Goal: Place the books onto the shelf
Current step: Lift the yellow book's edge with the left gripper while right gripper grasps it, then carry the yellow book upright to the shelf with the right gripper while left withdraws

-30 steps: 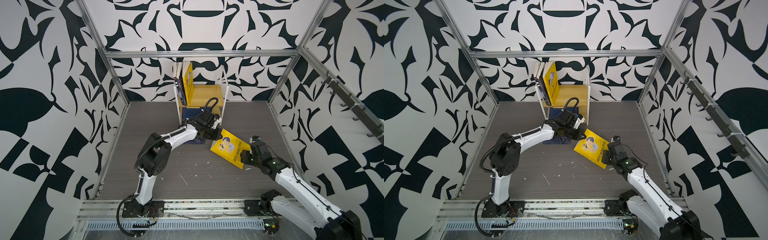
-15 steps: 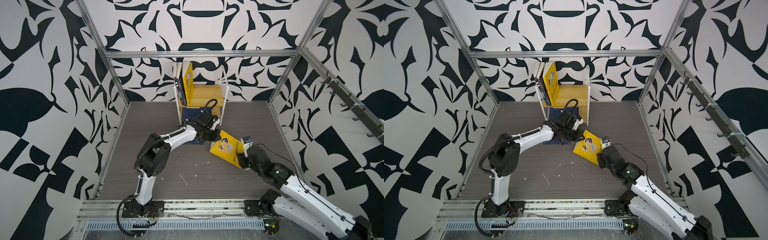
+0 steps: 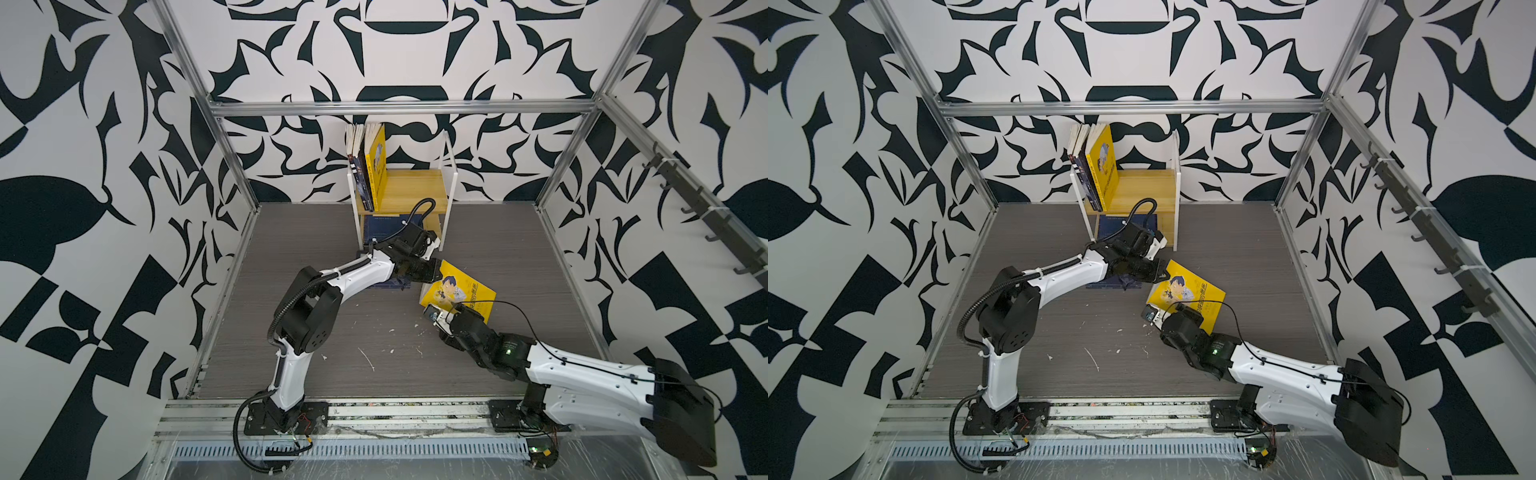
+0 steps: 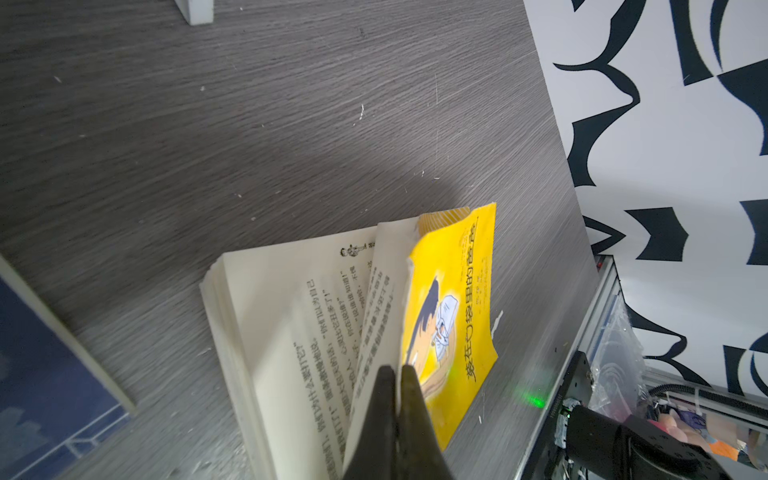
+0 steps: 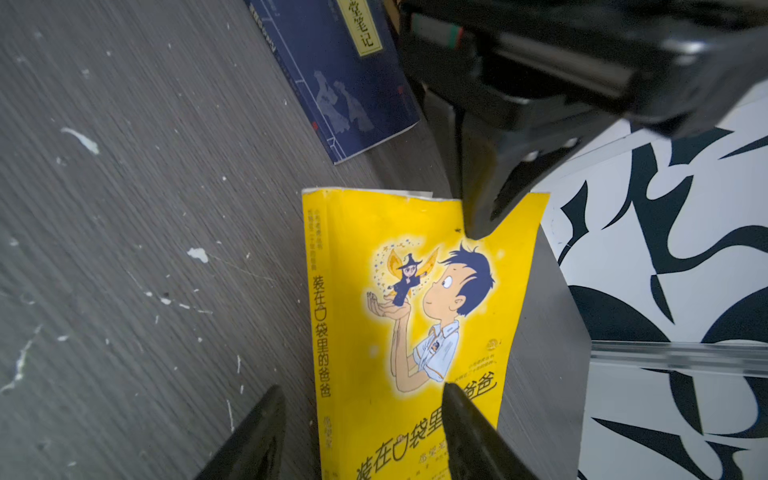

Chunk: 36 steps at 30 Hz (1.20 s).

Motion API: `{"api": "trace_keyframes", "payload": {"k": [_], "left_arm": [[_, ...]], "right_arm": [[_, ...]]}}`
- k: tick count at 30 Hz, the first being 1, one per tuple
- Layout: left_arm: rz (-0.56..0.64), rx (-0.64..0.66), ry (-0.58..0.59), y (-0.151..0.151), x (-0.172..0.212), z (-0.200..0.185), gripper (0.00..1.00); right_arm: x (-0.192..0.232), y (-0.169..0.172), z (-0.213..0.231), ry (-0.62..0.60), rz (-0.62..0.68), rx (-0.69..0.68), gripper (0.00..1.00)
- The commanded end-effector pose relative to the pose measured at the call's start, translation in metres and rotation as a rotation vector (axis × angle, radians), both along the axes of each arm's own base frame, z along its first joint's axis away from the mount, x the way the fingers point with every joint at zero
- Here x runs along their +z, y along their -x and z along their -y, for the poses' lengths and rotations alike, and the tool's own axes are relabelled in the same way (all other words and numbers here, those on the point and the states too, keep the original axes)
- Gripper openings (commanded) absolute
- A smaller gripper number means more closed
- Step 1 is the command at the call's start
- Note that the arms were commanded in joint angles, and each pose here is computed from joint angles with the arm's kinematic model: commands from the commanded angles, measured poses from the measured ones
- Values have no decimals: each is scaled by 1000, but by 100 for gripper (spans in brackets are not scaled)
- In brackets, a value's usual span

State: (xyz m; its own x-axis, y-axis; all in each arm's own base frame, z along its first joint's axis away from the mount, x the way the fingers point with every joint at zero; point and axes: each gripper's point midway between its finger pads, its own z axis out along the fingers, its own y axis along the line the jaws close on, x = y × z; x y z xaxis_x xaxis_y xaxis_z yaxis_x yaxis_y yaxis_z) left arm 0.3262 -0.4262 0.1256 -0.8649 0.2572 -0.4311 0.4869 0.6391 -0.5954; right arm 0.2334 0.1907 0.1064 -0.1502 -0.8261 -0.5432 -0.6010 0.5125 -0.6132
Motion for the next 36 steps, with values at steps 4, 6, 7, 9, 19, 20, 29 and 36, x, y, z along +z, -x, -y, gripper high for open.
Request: {"api": "trace_keyframes", "payload": {"k": [4,6,7,9,19,20,29,36], "left_arm": [[44,-11,56,3,31,6,0],[44,-14,57,4,31,6,0],[44,-14,57,4,31,7,0],[43,-16,57,5,31,7,0],[47,-30,60,9,32,10,0],[48,-32,60,9,32,11,0],[79,-16,35,7,38,7,25],[148,-65,42,15,67,-1,70]], "right_arm": [[-11,-7,2,139,67,27,62],[-17,-10,6,168,80,5,62],[-19,-12,7,175,85,-5,62],[-24,-15,10,199,92,-34,62],[-57,-19,14,247,72,-76,63],[-57,-21,13,248,85,-83,63],[-55,-28,26,303,153,-154,0],[-34,-27,27,228,183,-166,0]]}}
